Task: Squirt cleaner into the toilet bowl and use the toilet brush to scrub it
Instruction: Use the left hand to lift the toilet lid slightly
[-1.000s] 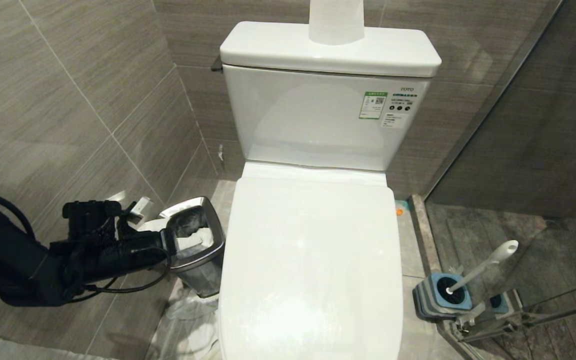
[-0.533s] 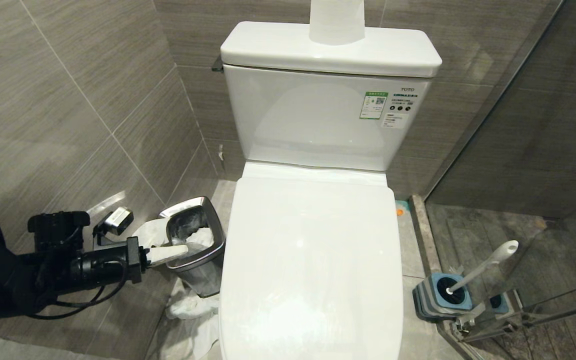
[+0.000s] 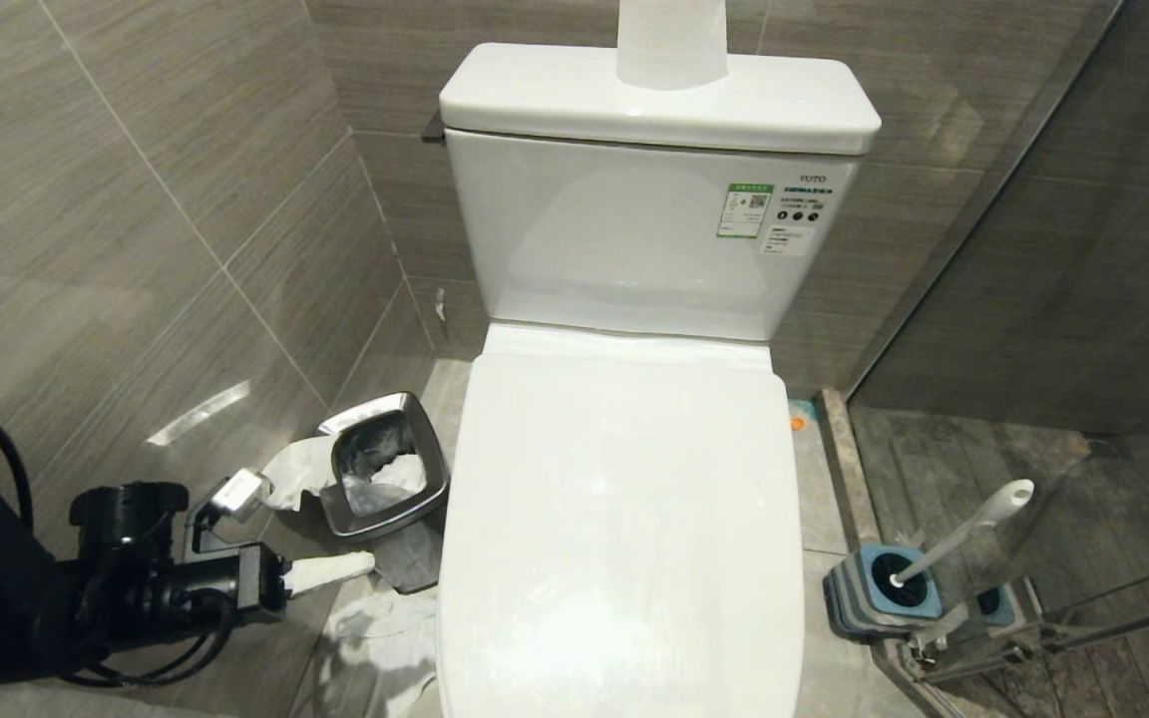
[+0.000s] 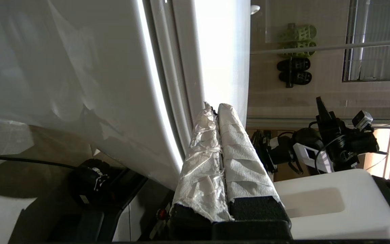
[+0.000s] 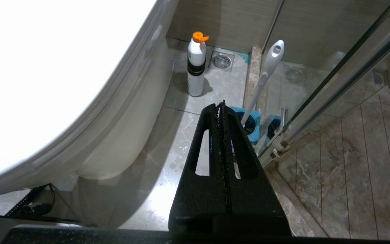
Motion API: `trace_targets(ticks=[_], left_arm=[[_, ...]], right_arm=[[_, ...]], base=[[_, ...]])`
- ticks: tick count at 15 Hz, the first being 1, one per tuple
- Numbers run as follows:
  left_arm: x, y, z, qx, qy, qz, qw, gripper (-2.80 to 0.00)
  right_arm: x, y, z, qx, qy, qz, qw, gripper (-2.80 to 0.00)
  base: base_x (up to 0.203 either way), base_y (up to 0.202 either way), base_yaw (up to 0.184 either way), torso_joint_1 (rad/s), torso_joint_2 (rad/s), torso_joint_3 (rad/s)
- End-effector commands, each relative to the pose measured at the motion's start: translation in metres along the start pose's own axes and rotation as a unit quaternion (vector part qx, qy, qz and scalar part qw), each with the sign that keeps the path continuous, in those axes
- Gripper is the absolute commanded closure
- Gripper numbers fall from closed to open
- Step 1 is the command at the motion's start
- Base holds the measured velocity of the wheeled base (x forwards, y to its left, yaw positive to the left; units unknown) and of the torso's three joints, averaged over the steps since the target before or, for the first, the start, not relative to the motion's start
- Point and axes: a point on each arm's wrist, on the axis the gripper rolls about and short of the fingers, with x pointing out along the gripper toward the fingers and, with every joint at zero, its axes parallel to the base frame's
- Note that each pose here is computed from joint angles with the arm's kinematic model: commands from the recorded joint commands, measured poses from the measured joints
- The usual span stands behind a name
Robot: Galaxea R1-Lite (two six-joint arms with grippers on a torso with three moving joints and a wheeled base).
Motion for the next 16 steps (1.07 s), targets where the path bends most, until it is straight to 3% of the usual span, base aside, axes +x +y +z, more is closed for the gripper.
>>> trace_targets(ticks=[1,10,11,16], left_arm=[[0.004,0.008,-0.005,0.001,0.007,-0.003,1.0000,0.00],[0.002,0.006,-0.015,-0.008,0.010,-0.003,0.9999,0.00],[0.001,0.006,-0.015,-0.010,0.009,-0.002,0.9999,-2.80],[0.000,0.005,-0.026,-0.024,0.012,-0.003,0.9996,-2.80]], right_arm=[[0.000,0.000,0.000,0.000,0.000,0.001,1.000,0.00],[0.000,0.000,0.000,0.000,0.000,0.000,1.000,0.00],[0.000,0.000,0.000,0.000,0.000,0.000,1.000,0.00],[0.000,0.000,0.000,0.000,0.000,0.000,1.000,0.00]], base=[[0.000,0.000,0.000,0.000,0.00,0.000],[0.000,0.000,0.000,0.000,0.00,0.000],[0.000,0.000,0.000,0.000,0.00,0.000],[0.000,0.000,0.000,0.000,0.00,0.000]])
